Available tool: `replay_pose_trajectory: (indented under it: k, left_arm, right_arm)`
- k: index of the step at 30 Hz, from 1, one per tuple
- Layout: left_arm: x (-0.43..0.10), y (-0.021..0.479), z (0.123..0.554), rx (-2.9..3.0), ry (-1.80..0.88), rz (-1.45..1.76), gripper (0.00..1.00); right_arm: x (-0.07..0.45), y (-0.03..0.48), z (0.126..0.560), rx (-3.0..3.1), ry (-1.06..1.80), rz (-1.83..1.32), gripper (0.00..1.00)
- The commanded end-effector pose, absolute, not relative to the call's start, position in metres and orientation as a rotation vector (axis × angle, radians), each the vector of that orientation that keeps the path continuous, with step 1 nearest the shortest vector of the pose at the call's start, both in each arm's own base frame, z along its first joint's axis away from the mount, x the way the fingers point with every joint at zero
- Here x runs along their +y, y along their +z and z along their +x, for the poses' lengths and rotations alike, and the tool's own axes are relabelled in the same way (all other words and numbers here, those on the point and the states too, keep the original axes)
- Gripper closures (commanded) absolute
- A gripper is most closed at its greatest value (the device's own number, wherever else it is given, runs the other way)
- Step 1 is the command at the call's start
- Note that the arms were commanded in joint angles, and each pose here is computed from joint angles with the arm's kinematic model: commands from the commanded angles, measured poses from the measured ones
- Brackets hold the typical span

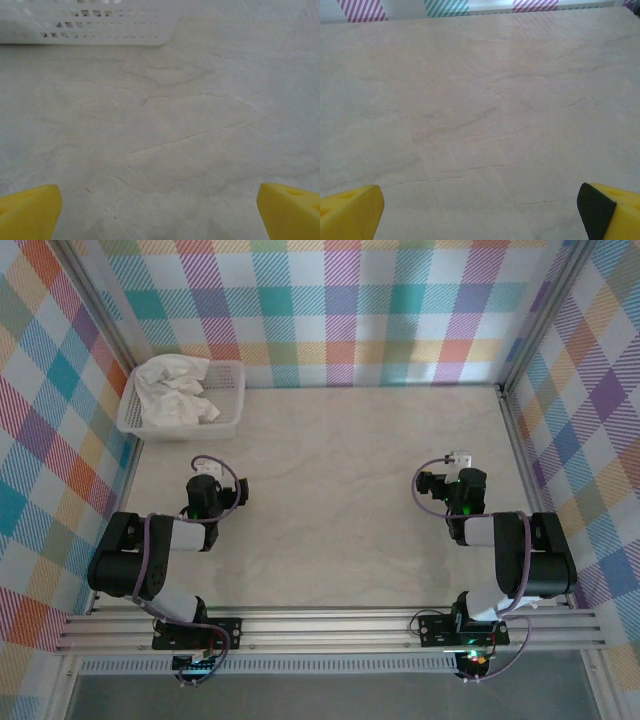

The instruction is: Fold the inside-out t-shirt

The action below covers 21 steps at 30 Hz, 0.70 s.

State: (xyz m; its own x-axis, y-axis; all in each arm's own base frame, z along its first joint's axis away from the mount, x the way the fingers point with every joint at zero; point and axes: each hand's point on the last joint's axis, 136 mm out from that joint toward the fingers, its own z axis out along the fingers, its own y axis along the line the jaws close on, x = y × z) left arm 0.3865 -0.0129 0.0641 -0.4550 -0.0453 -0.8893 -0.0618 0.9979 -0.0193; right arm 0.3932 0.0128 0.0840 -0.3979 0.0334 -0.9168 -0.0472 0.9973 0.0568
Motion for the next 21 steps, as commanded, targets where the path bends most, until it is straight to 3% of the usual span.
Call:
replay_pose_trajectory:
  k: [1,21]
  left_arm:
    - [-0.0075,0.0798,0.3979,1.982,0.021,-0.111,0.00]
    - [-0.0076,0.0802,0.3983,1.981,0.017,-0.112,0.00]
  right_arm:
    - [0.0193,0.0919,0.3975,1.945,0.122,-0.021,0.00]
    - [0.0194,0.0925,0.3975,1.942,0.124,-0.021,0.00]
